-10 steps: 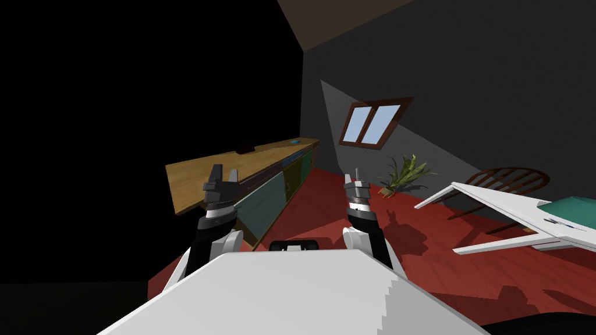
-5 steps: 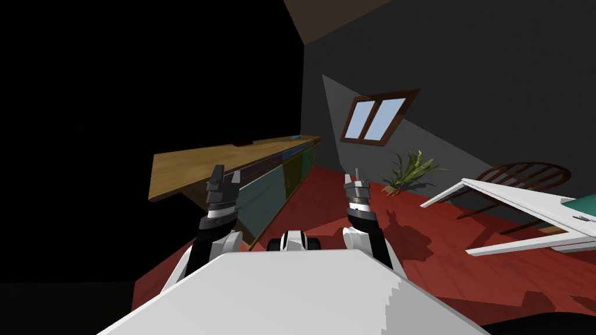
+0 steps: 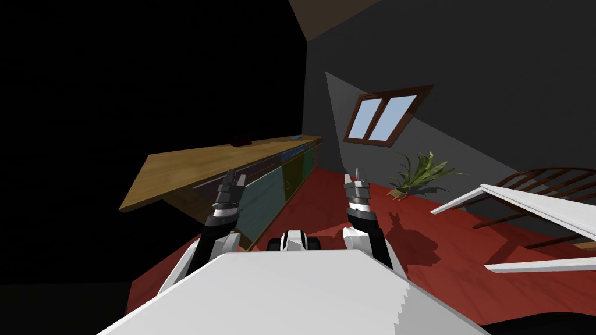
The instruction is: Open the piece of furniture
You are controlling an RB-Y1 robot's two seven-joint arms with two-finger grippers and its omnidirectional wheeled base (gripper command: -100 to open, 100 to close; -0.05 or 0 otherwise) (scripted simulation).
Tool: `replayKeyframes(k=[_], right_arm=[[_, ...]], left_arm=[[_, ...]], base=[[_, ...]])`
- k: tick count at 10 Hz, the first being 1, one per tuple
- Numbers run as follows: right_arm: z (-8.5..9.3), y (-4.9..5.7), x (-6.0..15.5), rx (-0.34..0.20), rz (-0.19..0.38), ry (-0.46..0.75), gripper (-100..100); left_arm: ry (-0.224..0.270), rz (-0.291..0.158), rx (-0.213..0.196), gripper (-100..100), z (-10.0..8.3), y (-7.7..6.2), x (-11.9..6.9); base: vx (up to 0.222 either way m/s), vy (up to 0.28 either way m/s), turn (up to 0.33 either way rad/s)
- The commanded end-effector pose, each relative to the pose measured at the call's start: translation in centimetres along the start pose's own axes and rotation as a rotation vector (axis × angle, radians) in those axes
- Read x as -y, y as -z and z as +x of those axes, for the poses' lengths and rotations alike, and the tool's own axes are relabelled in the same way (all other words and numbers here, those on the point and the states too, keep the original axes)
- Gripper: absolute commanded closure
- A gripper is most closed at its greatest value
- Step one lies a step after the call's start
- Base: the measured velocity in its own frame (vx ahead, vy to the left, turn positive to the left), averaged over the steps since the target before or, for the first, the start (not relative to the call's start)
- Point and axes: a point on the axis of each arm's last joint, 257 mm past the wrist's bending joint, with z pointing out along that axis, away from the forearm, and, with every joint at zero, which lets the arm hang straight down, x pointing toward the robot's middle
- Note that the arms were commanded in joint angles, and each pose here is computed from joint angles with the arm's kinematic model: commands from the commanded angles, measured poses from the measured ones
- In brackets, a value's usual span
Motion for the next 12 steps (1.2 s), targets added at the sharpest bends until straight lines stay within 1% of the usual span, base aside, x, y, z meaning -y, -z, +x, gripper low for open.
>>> replayKeyframes(k=[1,2,3,4,5,6,7,8,9,12], right_arm=[[0.0,0.0,0.0,0.000,0.000,0.000,0],[0.0,0.0,0.0,0.000,0.000,0.000,0],[0.0,0.0,0.0,0.000,0.000,0.000,0],[0.0,0.0,0.0,0.000,0.000,0.000,0],[0.0,0.0,0.0,0.000,0.000,0.000,0],[0.0,0.0,0.0,0.000,0.000,0.000,0],[0.0,0.0,0.0,0.000,0.000,0.000,0],[0.0,0.0,0.0,0.000,0.000,0.000,0],[0.0,0.0,0.0,0.000,0.000,0.000,0],[0.0,0.0,0.0,0.000,0.000,0.000,0]], left_arm=[[-0.029,-0.055,-0.035,-100,0.3,1.4,-3.1],[-0.040,-0.076,-0.045,-100,0.3,1.8,-4.3],[-0.039,-0.087,-0.045,-100,0.3,2.1,-4.8],[-0.050,-0.116,-0.054,-100,0.3,2.7,-6.3],[-0.061,-0.127,-0.059,-100,0.2,3.0,-7.0],[-0.060,-0.146,-0.060,-100,0.2,3.4,-7.8],[-0.070,-0.175,-0.066,-100,0.2,4.2,-9.3],[-0.070,-0.178,-0.066,-100,0.2,4.3,-9.4],[-0.080,-0.205,-0.071,-100,0.0,5.0,-10.8],[-0.099,-0.267,-0.077,-100,-0.2,6.8,-13.8]], base=[[0.132,-0.066,0.076],[0.154,-0.083,0.095],[0.105,-0.059,0.037],[0.092,-0.058,0.050],[0.141,-0.084,0.097],[0.099,-0.066,0.045],[0.100,-0.066,0.071],[0.094,-0.061,0.040],[0.116,-0.080,0.064],[0.129,-0.077,0.080]])
